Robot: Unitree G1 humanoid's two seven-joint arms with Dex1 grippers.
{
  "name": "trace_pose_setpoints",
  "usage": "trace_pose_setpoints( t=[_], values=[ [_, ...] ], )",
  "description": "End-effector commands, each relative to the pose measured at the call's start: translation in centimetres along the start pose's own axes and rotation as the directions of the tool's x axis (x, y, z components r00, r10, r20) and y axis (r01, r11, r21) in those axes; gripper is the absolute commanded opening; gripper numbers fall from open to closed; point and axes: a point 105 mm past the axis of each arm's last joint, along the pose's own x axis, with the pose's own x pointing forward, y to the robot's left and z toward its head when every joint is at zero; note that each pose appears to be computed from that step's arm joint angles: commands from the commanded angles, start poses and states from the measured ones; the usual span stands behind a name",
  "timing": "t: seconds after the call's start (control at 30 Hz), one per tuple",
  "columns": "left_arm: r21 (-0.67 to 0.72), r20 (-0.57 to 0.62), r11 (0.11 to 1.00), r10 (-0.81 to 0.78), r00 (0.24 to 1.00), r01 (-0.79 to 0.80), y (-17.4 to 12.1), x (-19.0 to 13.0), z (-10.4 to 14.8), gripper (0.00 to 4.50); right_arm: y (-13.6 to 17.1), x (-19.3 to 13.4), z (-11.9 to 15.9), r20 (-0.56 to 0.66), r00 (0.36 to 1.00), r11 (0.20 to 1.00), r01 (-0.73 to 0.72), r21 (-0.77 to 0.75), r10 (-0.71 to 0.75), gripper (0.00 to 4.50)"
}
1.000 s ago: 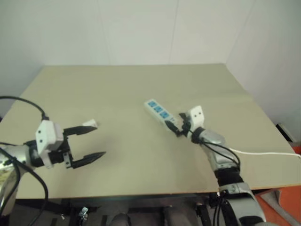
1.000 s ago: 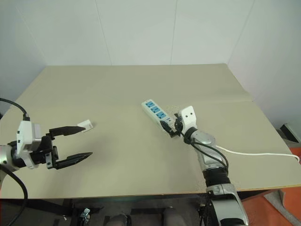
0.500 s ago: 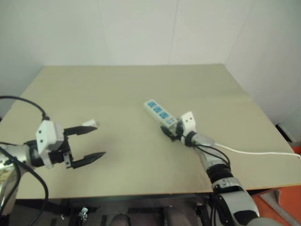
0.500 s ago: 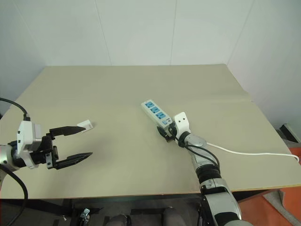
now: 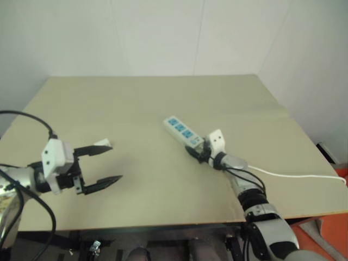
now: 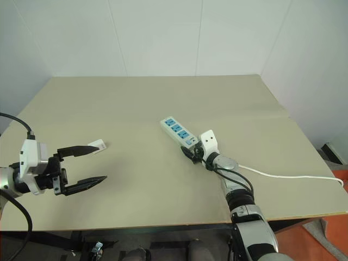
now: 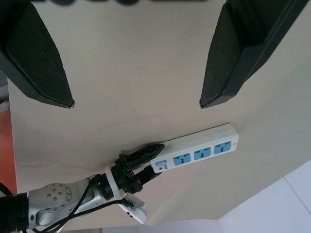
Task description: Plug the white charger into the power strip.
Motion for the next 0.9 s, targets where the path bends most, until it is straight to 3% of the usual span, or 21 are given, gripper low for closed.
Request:
trace_pose_setpoints(
  t=[0.03,0.17,0.27,0.5,0.73,0.9],
  values=[
    [0.047,0.011,0.999,0.002,1.000,-0.002,0.3,-0.2,0.9,4.50,2.5,-1.3,2.0,0.097,0.974,0.979,-0.204,-0.025,0.206,3.41],
    [0.055,0.003,0.998,-0.002,1.000,0.001,0.7,-0.3,0.9,4.50,6.2,-3.8,1.8,0.046,0.877,0.877,-0.473,-0.090,0.478,3.41],
    [0.061,-0.004,0.998,-0.012,1.000,0.012,0.9,-0.3,0.9,4.50,8.1,-5.0,1.0,-0.010,0.813,0.807,-0.580,-0.113,0.582,3.41],
    [0.101,-0.058,0.994,-0.025,0.998,0.030,1.8,-0.3,0.5,4.50,9.3,-4.5,0.2,-0.045,0.782,0.771,-0.621,-0.140,0.622,3.41],
    [0.163,-0.247,0.985,-0.017,0.969,0.059,5.0,-0.4,-0.9,4.50,10.0,-4.1,-0.5,-0.096,0.733,0.711,-0.677,-0.187,0.673,3.41],
    [0.189,-0.450,0.978,0.011,0.893,0.083,8.5,-0.7,-2.9,4.50,10.2,-3.6,-1.0,-0.119,0.716,0.687,-0.696,-0.209,0.688,3.41]
  ],
)
